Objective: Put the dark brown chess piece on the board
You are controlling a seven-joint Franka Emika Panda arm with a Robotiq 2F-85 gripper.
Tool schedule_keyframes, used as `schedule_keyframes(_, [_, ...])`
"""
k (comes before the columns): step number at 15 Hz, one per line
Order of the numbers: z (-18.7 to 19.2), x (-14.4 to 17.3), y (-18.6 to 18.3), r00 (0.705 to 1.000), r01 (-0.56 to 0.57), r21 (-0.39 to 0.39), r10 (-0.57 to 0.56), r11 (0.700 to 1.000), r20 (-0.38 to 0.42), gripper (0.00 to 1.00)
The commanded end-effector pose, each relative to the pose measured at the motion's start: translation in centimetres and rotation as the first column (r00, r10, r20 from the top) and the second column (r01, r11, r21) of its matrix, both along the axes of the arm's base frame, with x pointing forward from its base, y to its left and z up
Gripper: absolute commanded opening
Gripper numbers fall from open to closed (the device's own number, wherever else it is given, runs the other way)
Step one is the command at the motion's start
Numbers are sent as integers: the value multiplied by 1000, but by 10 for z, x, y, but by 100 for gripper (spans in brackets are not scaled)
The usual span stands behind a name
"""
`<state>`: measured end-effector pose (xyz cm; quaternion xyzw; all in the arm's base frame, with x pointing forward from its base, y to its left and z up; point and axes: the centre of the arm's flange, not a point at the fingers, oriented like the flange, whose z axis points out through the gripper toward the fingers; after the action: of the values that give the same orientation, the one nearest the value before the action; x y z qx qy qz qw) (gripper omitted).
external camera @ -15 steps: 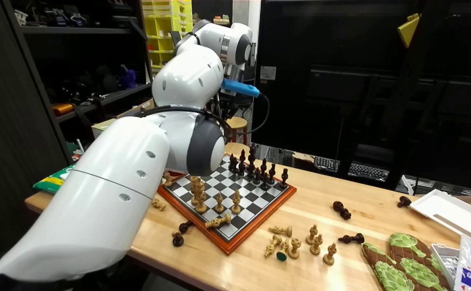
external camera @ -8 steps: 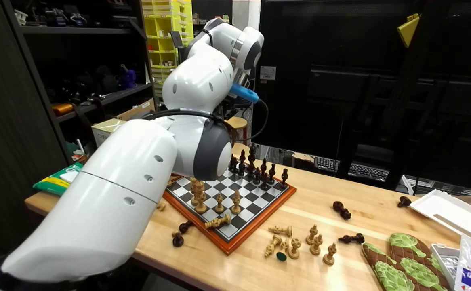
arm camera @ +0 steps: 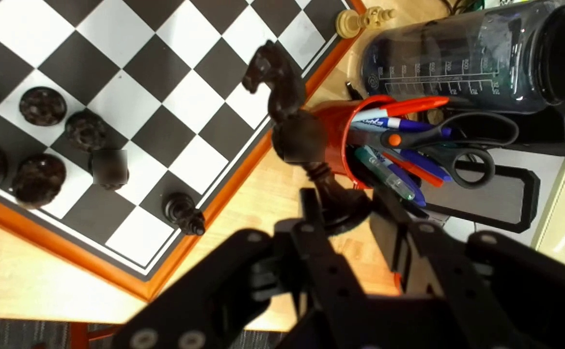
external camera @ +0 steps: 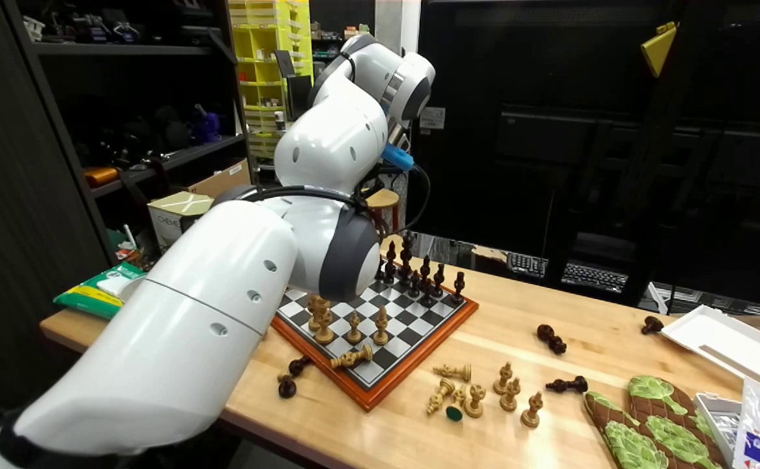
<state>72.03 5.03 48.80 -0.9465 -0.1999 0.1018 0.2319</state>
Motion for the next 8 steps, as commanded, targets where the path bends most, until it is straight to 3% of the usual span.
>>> schedule_keyframes(1, [-10,-47,-1,997,72,14,-72,997,-19,56])
schedule_keyframes(3, [-9,-45,-3,996,85,9,-85,996,-19,62])
schedule_keyframes(8, [-7,-40,-12,995,95,-3,-95,995,-22,94])
